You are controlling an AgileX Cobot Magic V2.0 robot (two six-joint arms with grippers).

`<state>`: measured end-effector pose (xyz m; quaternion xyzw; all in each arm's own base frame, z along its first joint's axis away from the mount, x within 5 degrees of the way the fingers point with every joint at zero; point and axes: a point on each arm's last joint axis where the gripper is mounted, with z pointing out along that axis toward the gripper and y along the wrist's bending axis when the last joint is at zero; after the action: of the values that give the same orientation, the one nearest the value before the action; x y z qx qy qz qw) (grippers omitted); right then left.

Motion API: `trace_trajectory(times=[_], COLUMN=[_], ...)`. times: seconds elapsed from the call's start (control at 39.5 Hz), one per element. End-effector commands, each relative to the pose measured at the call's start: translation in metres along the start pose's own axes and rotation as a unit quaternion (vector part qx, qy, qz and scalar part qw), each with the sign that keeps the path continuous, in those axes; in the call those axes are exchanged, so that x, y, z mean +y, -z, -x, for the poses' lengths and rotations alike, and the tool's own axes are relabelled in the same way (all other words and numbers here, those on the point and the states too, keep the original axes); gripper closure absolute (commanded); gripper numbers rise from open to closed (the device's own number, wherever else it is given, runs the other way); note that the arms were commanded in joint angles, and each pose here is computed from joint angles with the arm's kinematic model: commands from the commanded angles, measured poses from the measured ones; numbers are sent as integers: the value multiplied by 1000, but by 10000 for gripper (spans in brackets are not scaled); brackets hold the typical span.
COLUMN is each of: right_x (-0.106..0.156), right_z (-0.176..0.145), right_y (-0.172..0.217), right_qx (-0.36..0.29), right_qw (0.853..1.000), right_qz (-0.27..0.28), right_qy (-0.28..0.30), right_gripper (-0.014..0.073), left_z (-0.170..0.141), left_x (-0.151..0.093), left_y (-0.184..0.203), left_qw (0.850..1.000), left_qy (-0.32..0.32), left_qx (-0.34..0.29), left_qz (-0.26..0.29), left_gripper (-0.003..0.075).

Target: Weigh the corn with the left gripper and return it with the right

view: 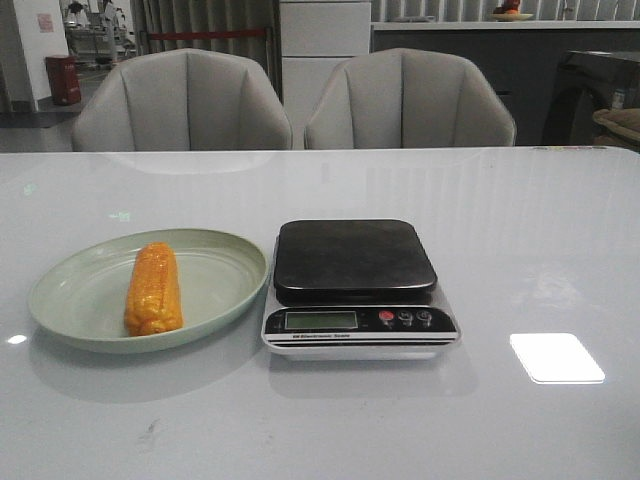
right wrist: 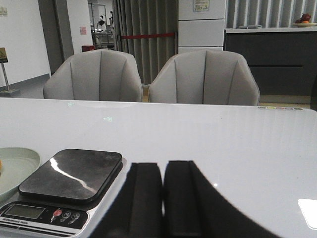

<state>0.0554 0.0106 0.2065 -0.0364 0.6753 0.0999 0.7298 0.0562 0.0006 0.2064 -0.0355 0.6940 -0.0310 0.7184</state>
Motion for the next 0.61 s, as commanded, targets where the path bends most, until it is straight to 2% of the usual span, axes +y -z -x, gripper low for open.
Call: trace_trajectory(times=[0.0,0.58], right_x=[0,-2], right_z=[4,5], right_y=[1,2], right_qx=[-38,-45], right_qw=[999,999], right_qz=[-1,-20], right_qy=[12,14], right_gripper=[430,430], left_z=[-2,-2], left_x=[0,0], left_y=[1,1], left_qw=[999,999], left_qy=[6,6], left_qx=[-33,-33], left_qz=[-6,-6], left_gripper=[598,598])
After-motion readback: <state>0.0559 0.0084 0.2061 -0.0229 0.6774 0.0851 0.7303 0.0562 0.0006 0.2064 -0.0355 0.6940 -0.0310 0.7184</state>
